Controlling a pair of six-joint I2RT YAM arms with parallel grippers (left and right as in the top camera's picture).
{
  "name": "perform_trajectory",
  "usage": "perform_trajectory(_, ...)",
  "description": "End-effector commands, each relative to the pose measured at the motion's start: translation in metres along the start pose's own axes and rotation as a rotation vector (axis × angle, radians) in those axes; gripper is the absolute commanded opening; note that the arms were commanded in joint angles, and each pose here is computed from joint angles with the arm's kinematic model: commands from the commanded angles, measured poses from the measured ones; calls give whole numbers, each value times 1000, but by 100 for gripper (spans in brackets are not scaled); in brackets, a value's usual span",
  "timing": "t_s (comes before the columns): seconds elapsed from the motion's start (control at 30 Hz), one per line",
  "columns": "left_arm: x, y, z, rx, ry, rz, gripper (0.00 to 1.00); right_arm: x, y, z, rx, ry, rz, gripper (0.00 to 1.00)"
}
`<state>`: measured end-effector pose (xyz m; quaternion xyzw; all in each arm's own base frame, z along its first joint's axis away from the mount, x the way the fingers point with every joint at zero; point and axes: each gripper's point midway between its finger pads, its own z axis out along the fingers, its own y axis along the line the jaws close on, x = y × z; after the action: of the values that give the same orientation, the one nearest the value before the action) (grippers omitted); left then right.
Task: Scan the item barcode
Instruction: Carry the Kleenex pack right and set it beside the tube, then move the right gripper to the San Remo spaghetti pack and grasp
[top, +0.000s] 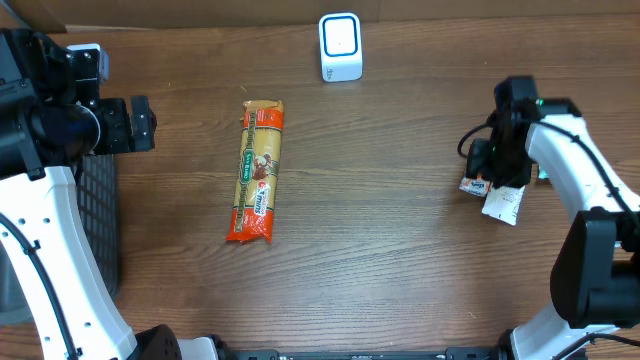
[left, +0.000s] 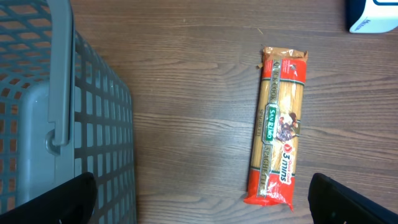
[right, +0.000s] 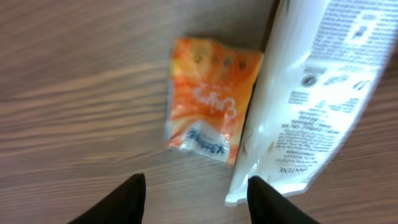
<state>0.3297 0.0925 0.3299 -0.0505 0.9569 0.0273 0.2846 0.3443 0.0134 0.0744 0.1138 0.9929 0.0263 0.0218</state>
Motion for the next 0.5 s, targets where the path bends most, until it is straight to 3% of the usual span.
perform_trajectory(0.0,0,-3,3,12,5,19,100,-36,35,-54,-125,-131,-39,56)
perform_trajectory(0.23,0,-4,3,13,5,20,100,-42,152,-97,-524,-225,-237,68)
perform_trajectory(0.47,0,-3,3,12,5,20,100,-8,243,-68,-603,-169,-305,70)
